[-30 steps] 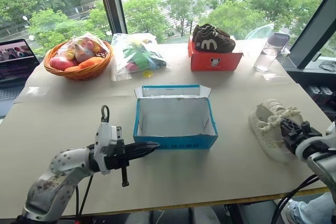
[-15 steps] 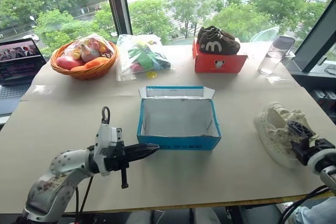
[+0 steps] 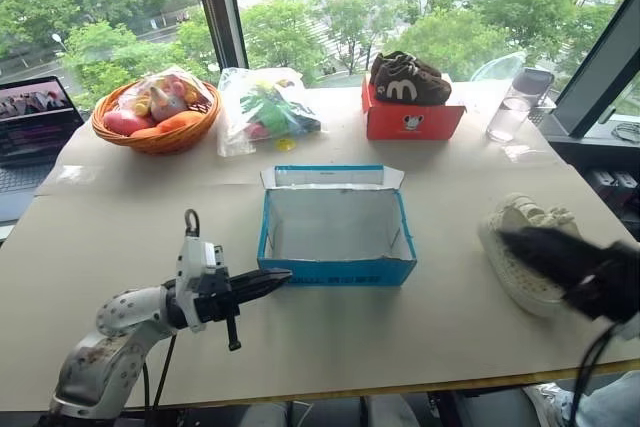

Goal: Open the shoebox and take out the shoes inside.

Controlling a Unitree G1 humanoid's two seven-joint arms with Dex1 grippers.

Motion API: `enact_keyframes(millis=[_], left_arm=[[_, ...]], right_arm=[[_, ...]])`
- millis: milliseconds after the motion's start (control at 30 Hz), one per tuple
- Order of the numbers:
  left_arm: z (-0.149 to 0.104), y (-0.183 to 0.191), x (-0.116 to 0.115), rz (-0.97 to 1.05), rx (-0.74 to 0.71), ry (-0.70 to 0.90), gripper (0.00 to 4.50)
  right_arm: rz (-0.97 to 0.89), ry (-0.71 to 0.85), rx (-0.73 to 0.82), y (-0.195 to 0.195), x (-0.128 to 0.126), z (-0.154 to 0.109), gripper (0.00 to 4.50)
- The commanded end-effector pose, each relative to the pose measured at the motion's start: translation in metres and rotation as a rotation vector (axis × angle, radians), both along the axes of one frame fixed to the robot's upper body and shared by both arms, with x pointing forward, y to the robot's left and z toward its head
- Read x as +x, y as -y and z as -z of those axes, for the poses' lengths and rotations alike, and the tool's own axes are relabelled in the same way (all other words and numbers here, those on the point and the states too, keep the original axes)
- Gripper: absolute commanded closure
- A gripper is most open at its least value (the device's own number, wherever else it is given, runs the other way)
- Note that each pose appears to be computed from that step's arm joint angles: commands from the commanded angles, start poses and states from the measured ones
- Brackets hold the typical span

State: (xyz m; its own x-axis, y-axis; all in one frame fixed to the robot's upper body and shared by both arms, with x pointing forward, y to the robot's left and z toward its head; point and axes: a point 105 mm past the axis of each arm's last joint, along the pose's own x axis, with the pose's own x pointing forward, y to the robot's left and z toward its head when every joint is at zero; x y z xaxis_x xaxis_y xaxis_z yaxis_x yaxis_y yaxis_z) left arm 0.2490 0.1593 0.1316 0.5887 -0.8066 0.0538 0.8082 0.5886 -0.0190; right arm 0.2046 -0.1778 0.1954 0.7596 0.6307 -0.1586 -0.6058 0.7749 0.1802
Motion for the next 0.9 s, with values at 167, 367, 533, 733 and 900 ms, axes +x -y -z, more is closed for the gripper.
enact_keyframes(millis=[167,367,533,733,900], left_arm=[[-0.003,-0.062,0.042,-0.615,-0.149,-0.027,4.5],[0.008,-0.086,0.049,-0.858,-0.173,-0.001,4.5],[0.027,-0.116,0.044,-1.016,-0.136,0.006,4.5],[0.031,-0.12,0.045,-1.058,-0.146,0.021,4.5],[0.034,-0.116,0.045,-1.063,-0.155,0.022,4.5]], right_arm=[[0.526,0.104,-0.228,0.069,0.065,0.046,0.04],[0.617,0.178,-0.382,0.075,0.081,0.076,0.04],[0.624,0.242,-0.36,0.069,0.091,0.09,0.04],[0.498,0.293,-0.261,0.043,0.095,0.086,0.04],[0.425,0.296,-0.262,0.032,0.097,0.086,0.04]])
